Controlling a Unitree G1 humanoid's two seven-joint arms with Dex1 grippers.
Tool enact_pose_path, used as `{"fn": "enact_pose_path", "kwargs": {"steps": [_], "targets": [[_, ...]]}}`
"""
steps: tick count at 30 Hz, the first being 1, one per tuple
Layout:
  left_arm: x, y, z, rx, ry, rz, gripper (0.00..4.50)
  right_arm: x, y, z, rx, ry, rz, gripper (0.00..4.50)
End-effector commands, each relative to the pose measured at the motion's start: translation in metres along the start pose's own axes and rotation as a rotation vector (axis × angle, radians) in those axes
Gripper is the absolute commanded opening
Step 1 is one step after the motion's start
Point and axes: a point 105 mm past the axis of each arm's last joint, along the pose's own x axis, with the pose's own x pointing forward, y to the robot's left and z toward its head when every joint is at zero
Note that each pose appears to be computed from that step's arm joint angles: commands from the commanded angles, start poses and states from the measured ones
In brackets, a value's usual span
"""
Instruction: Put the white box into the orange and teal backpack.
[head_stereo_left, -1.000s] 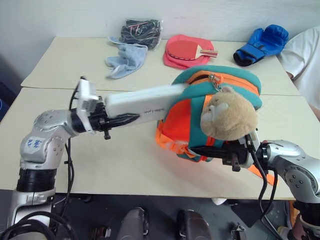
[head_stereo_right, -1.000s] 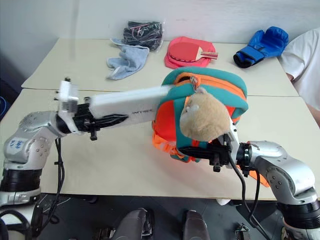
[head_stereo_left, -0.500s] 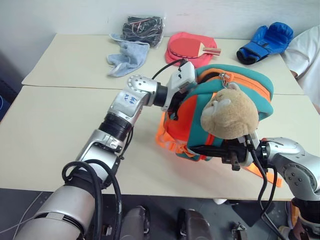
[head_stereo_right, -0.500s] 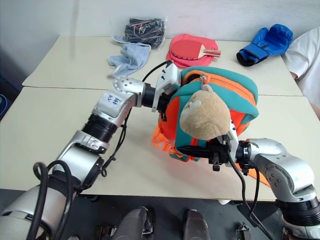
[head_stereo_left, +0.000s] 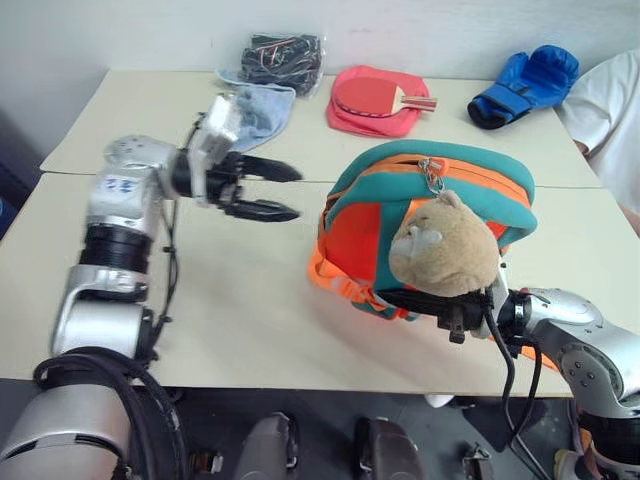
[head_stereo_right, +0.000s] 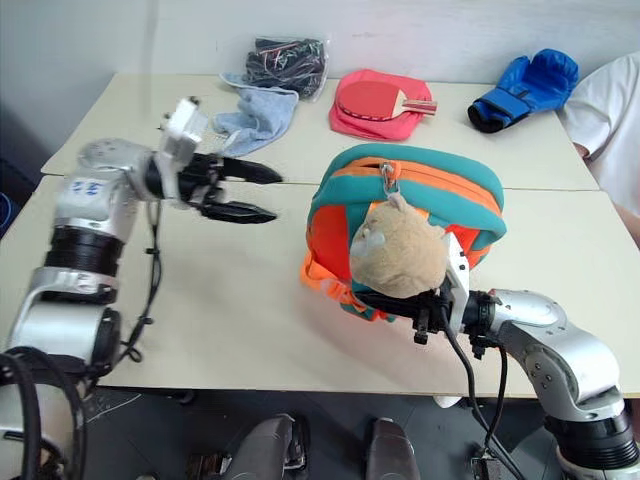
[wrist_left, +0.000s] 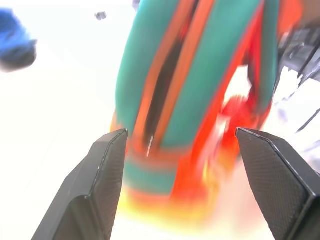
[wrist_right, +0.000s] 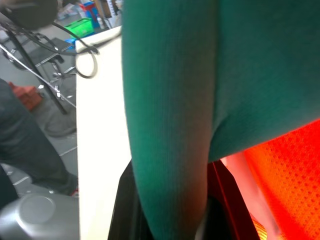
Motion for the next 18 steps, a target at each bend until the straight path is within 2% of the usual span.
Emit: {"fn": "enact_pose_path", "kwargs": {"steps": [1,5,12,14,18], "targets": [[0.020,-0.026,0.047,0.254,-0.112,-0.114,3.61,0.004,-0.003,0.003,-0.027,-0.028,0.007,0.00],[0.048,-0.057,0.082,0.384,-0.245,-0.157,3.61,0.009,-0.008,0.002,-0.031,-0.024,0.013,0.00],[0.087,-0.075,0.112,0.539,-0.367,-0.154,3.61,0.017,-0.015,0.002,-0.035,-0.007,0.034,0.00],[0.101,-0.072,0.113,0.581,-0.365,-0.121,3.61,0.019,-0.015,0.002,-0.034,-0.007,0.041,0.00],[0.114,-0.088,0.101,0.630,-0.347,-0.228,3.61,0.023,-0.013,0.003,-0.029,-0.007,0.052,0.00]]}}
